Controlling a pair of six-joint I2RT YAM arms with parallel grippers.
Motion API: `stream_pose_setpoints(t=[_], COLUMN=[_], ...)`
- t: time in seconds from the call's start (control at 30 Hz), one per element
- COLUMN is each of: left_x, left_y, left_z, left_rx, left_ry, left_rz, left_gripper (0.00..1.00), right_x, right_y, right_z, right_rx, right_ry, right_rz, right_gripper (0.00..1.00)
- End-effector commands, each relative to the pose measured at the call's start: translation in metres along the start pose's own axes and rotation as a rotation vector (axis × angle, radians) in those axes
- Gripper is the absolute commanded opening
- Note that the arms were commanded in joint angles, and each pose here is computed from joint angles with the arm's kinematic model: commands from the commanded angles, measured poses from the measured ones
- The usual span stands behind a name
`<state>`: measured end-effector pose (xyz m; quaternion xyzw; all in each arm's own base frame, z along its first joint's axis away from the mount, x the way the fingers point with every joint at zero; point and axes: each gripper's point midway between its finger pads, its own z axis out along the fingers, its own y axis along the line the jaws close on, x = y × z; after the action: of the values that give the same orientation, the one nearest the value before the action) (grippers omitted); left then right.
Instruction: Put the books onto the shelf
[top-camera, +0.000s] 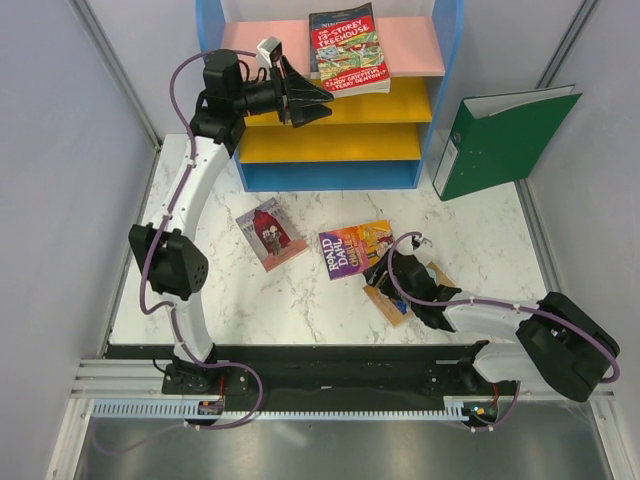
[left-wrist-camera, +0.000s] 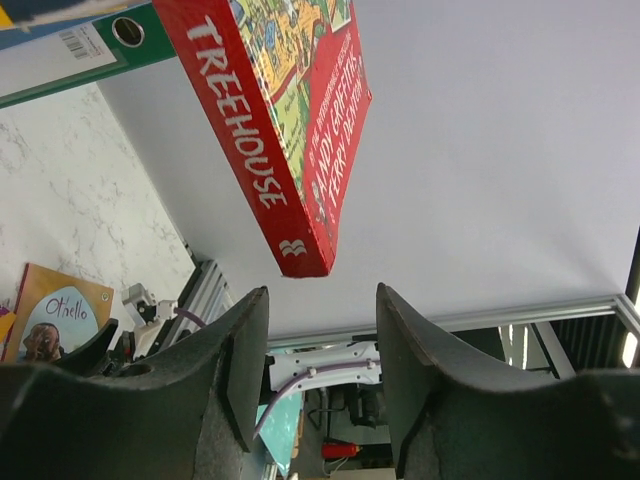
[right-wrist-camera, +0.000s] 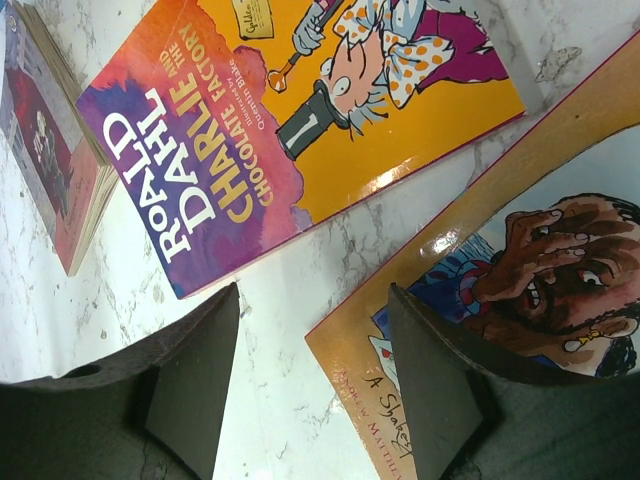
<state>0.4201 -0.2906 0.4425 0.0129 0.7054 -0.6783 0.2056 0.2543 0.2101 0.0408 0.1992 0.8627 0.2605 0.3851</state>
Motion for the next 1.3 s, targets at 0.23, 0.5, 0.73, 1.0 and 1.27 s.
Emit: stream_pose_setpoints(t=[0.23,0.5,0.73,1.0,1.27], left_x=[0.013,0.008,0.003,-0.009,-0.020], left_y=[-0.016,-0.012,-0.010,-0.007,-0.003], left_z=[-0.006,0.002,0.008,0.013,0.016], left_rx=[0.032,0.015,0.005,-0.005,-0.021], left_ry=[0.000,-0.042,-0.074,-0.105,-0.136], left_rz=[0.132,0.145,0.152,0.140,0.137], left_gripper=[0.27,0.10,0.09,0.09,0.08], right_x=[-0.002,-0.001,-0.001,-0.001,-0.001], right_y=[0.010,0.010,0.011,0.010,0.012], right_z=[0.002,0.003,0.003,0.003,0.003], right_rx=[-0.016,-0.017,-0.018,-0.016,-0.019], right_ry=[0.005,0.010,0.011,0.013,0.012], right_rz=[-0.011,-0.013,-0.015,-0.017,-0.019], right_gripper=[0.68,0.68,0.68,0.68,0.69])
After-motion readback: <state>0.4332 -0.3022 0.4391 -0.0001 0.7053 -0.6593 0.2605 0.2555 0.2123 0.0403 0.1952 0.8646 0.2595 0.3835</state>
